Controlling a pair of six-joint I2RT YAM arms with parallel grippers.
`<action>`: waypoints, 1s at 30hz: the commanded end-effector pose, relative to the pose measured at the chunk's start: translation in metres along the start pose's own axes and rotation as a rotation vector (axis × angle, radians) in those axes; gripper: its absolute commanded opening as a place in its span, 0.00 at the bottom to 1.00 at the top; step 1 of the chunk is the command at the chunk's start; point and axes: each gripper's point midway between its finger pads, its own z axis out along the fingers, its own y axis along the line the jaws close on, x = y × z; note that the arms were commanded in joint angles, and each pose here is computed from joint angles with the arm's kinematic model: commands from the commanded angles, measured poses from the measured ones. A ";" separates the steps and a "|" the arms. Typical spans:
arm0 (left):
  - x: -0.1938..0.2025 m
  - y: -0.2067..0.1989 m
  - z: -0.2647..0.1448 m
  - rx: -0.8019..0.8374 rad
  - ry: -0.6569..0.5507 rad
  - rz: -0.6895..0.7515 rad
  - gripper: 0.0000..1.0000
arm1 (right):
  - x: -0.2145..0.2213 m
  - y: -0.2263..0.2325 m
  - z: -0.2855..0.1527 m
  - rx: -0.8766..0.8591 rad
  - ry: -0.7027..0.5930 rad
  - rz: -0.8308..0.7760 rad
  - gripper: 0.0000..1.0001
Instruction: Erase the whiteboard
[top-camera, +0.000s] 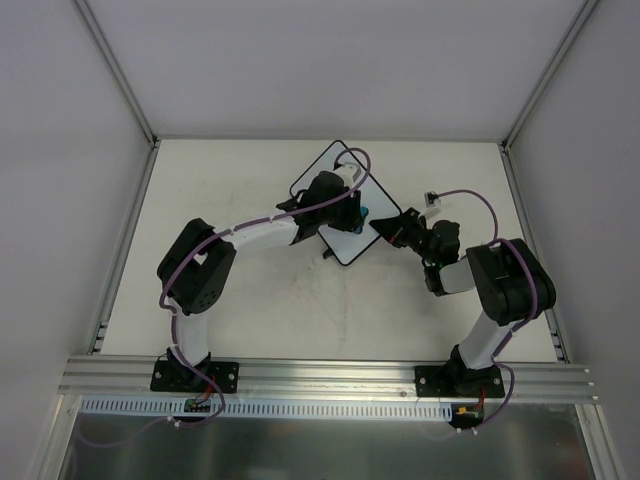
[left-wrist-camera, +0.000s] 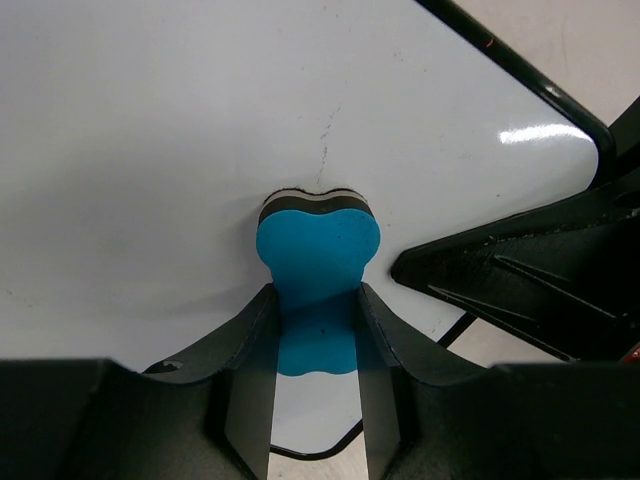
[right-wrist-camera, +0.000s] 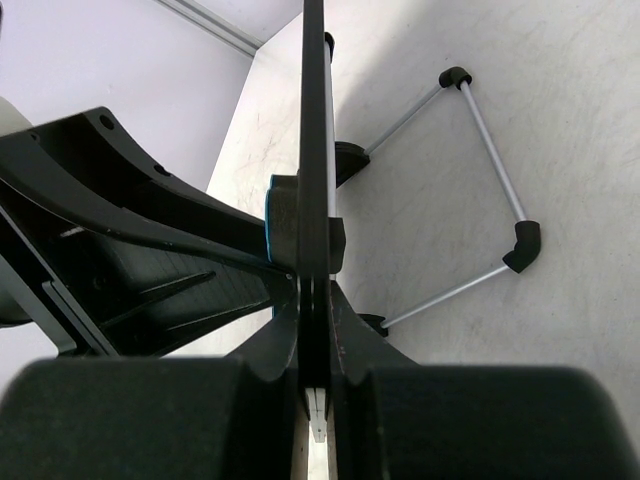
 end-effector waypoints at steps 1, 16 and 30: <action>0.017 0.005 0.021 -0.032 0.066 0.062 0.00 | -0.016 0.040 0.006 -0.162 -0.040 -0.052 0.00; -0.089 0.042 0.029 -0.009 -0.030 0.004 0.00 | -0.015 0.041 0.007 -0.168 -0.037 -0.057 0.00; -0.137 0.132 -0.109 -0.209 -0.149 -0.182 0.01 | -0.015 0.038 0.009 -0.159 -0.036 -0.053 0.00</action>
